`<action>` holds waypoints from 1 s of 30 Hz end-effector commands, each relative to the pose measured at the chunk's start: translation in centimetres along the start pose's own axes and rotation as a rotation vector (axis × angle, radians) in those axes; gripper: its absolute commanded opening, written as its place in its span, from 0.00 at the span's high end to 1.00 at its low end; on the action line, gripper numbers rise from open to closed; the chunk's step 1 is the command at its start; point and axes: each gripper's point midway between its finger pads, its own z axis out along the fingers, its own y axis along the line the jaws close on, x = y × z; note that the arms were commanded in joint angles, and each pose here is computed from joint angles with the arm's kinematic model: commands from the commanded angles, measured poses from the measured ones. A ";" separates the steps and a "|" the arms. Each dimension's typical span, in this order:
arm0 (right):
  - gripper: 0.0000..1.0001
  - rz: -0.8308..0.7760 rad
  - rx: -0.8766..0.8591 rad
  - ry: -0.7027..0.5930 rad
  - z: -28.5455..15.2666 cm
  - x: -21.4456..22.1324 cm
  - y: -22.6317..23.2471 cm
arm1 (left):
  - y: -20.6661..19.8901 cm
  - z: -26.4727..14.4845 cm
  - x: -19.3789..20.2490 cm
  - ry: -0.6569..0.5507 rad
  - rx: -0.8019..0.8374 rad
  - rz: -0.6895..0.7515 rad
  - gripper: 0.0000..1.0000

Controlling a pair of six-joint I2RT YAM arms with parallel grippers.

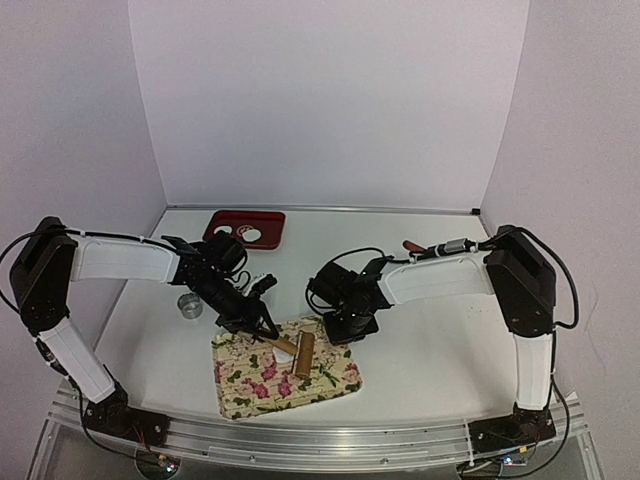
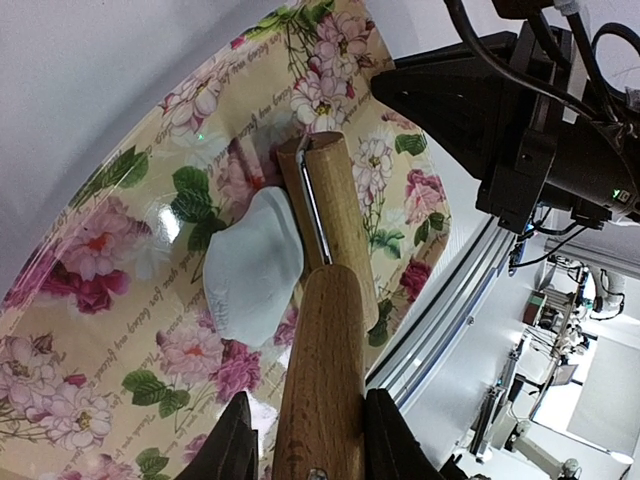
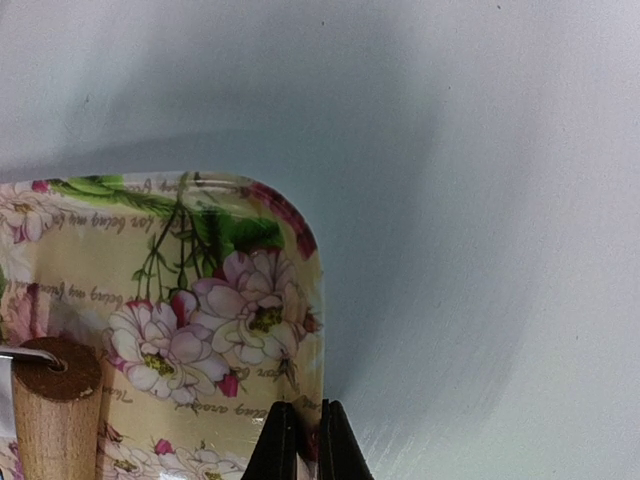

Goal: Roll out the dumpling wrappers from the dough

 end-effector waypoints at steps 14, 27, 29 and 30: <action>0.82 0.011 0.104 -0.020 -1.1 -0.2 -2.3 | -3.3 -7.1 -0.5 -0.085 -0.067 0.015 1.00; 0.48 0.052 0.092 0.023 -0.4 2.1 -3.1 | -0.9 -7.6 -1.0 -0.062 -0.155 -0.064 1.00; 0.52 0.056 0.065 0.021 -0.3 2.2 -2.7 | -1.0 -7.4 -1.2 -0.062 -0.145 -0.060 1.00; 0.55 0.059 0.050 0.023 -0.2 2.2 -2.5 | -1.2 -7.4 -1.4 -0.066 -0.137 -0.056 1.00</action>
